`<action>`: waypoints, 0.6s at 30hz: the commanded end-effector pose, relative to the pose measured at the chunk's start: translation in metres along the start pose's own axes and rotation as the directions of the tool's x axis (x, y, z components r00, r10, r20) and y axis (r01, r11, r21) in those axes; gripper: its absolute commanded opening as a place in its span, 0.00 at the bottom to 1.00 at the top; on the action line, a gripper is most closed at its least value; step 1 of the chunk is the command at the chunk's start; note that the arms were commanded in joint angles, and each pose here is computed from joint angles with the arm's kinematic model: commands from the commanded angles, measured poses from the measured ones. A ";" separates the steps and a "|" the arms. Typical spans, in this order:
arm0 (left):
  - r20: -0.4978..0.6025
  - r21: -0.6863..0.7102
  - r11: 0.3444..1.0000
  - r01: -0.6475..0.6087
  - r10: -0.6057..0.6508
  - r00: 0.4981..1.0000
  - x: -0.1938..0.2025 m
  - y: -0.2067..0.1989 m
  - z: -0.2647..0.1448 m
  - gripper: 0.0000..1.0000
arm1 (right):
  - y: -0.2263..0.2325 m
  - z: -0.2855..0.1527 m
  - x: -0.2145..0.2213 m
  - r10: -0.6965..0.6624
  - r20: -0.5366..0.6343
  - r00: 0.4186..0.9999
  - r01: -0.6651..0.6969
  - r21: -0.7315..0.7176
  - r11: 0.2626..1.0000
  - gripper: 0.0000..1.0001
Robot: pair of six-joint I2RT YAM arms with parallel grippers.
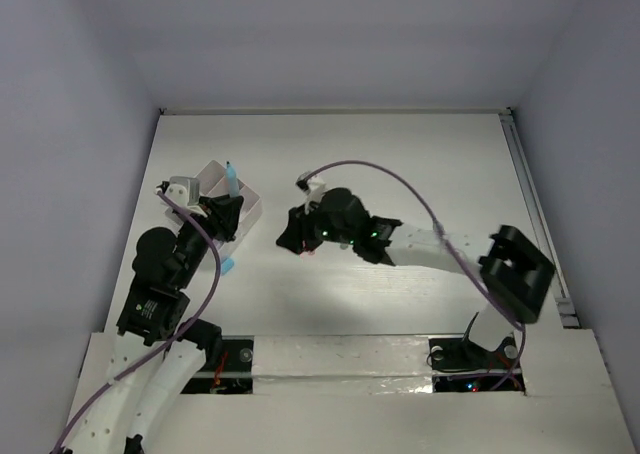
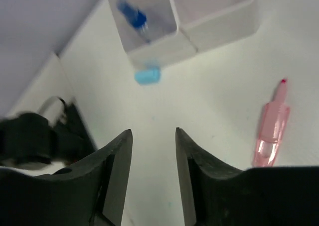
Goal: Sort the stationery into containers
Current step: Move the pen cap to the center of the board.
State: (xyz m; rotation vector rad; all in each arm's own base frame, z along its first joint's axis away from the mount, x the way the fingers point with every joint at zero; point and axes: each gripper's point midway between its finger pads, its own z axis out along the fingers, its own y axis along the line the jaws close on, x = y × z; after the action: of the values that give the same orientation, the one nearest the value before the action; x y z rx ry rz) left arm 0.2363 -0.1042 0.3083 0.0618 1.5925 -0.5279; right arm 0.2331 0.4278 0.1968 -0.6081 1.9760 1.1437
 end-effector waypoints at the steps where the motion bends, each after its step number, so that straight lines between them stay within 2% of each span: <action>1: 0.123 0.007 1.000 -0.003 0.002 0.992 -0.035 -0.005 -0.010 0.00 | 0.019 0.042 0.035 -0.121 -0.019 0.993 0.119 -0.070 0.990 0.53; 4: 0.148 -0.008 1.000 -0.004 0.005 0.989 -0.038 -0.002 -0.015 0.00 | 0.019 0.072 0.048 -0.191 0.002 0.982 0.191 -0.057 0.980 0.68; 5: 0.150 -0.009 1.000 -0.003 0.005 0.989 -0.039 -0.002 -0.015 0.00 | 0.018 0.089 0.069 -0.208 -0.029 0.978 0.206 -0.064 0.977 0.72; 6: 0.148 -0.011 1.000 -0.005 0.006 0.989 -0.038 -0.002 -0.015 0.00 | 0.021 0.098 0.073 -0.227 -0.013 0.974 0.225 -0.080 0.971 0.77; 8: 0.138 -0.010 1.000 -0.005 0.006 0.990 -0.036 -0.002 -0.013 0.00 | 0.012 0.118 0.101 -0.267 -0.032 0.963 0.265 -0.071 0.962 0.81; 13: 0.126 -0.007 1.000 -0.007 0.008 0.992 -0.034 -0.002 -0.010 0.00 | 0.002 0.157 0.112 -0.326 -0.023 0.945 0.326 -0.021 0.945 0.83; 18: 0.116 -0.001 1.000 -0.008 0.008 0.993 -0.032 -0.003 -0.008 0.00 | -0.005 0.178 0.137 -0.370 -0.062 0.927 0.370 -0.016 0.929 0.83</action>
State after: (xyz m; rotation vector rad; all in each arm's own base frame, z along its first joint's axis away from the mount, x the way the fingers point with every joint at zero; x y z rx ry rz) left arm 0.2297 -0.0959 0.3211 0.0356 1.5361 -0.5135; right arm 0.2147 0.5700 0.0422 -0.9628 1.8399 0.9721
